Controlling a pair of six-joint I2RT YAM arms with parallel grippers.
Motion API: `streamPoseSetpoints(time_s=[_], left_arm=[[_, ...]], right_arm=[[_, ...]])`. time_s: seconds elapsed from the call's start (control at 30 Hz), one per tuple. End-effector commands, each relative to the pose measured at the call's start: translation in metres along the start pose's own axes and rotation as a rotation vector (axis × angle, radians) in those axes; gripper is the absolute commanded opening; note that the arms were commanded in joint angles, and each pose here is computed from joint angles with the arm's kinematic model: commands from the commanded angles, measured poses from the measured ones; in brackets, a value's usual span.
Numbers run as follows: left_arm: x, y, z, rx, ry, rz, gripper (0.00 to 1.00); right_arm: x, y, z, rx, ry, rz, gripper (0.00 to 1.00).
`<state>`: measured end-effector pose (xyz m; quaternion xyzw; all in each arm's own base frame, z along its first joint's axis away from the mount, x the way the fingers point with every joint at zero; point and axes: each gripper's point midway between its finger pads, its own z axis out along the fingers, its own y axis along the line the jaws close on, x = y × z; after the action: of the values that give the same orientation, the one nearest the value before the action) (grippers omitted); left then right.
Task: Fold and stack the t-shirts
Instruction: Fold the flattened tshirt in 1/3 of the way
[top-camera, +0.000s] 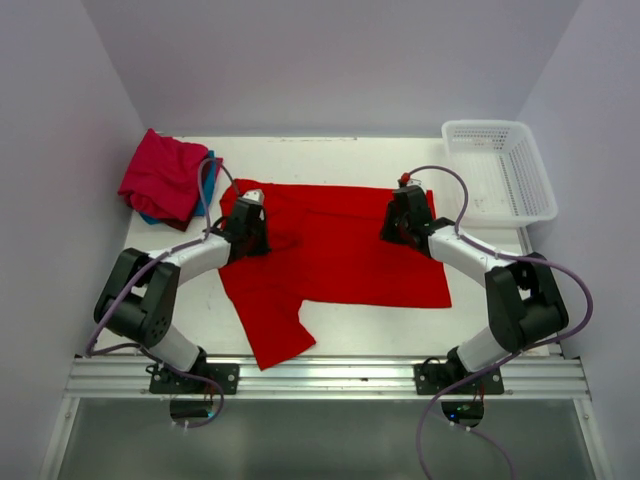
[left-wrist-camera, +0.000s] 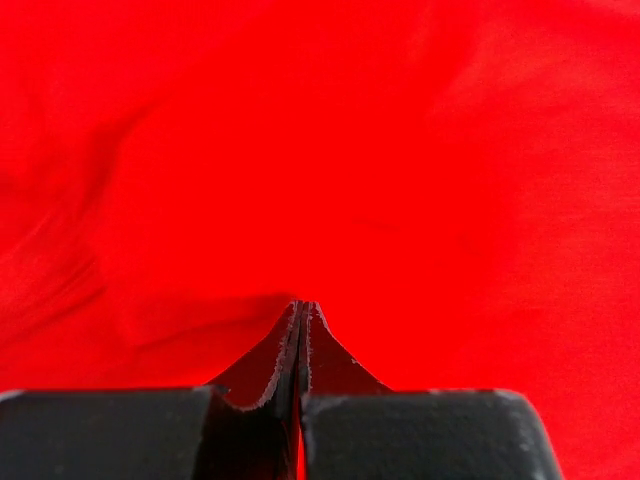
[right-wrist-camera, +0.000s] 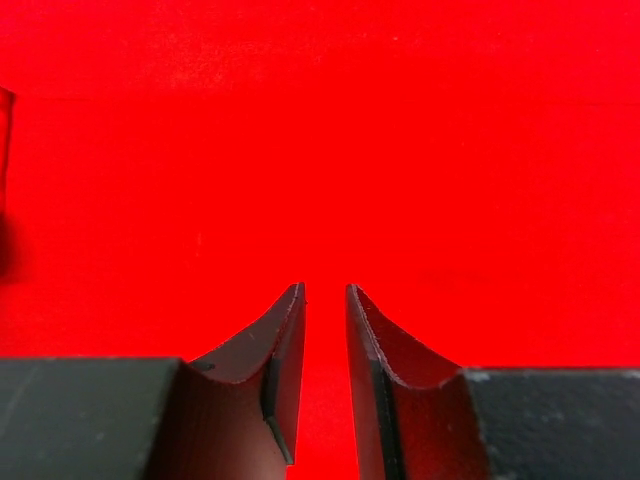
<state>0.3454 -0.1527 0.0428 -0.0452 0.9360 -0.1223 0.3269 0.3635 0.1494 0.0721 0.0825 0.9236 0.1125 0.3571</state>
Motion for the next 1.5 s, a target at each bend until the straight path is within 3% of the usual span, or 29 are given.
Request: streamPoseSetpoints(time_s=[0.0, 0.23, 0.4, 0.73, 1.03, 1.27, 1.47], left_arm=[[-0.011, 0.021, 0.004, -0.07, -0.08, -0.064, 0.0], [-0.008, 0.044, 0.006, -0.135, -0.092, -0.089, 0.0], [-0.006, 0.038, -0.002, -0.101, -0.077, -0.092, 0.0], [-0.046, 0.022, -0.052, -0.037, -0.231, -0.106, 0.0], [-0.047, 0.026, -0.005, -0.042, -0.216, -0.116, 0.0], [-0.063, 0.018, 0.005, -0.015, -0.252, -0.118, 0.0], [-0.038, 0.037, 0.011, -0.111, -0.162, -0.122, 0.0]], right_arm=[[-0.006, -0.001, -0.005, 0.007, -0.037, -0.007, 0.26], [-0.005, -0.001, -0.004, 0.003, -0.034, -0.007, 0.25], [-0.004, -0.003, -0.004, 0.01, -0.03, -0.011, 0.25], [-0.005, -0.002, -0.003, 0.01, -0.028, -0.014, 0.25], [-0.007, -0.001, -0.006, 0.006, -0.031, -0.017, 0.24], [-0.005, -0.003, -0.008, 0.011, -0.036, -0.021, 0.24], [-0.004, -0.005, -0.008, 0.018, -0.032, -0.02, 0.24]])
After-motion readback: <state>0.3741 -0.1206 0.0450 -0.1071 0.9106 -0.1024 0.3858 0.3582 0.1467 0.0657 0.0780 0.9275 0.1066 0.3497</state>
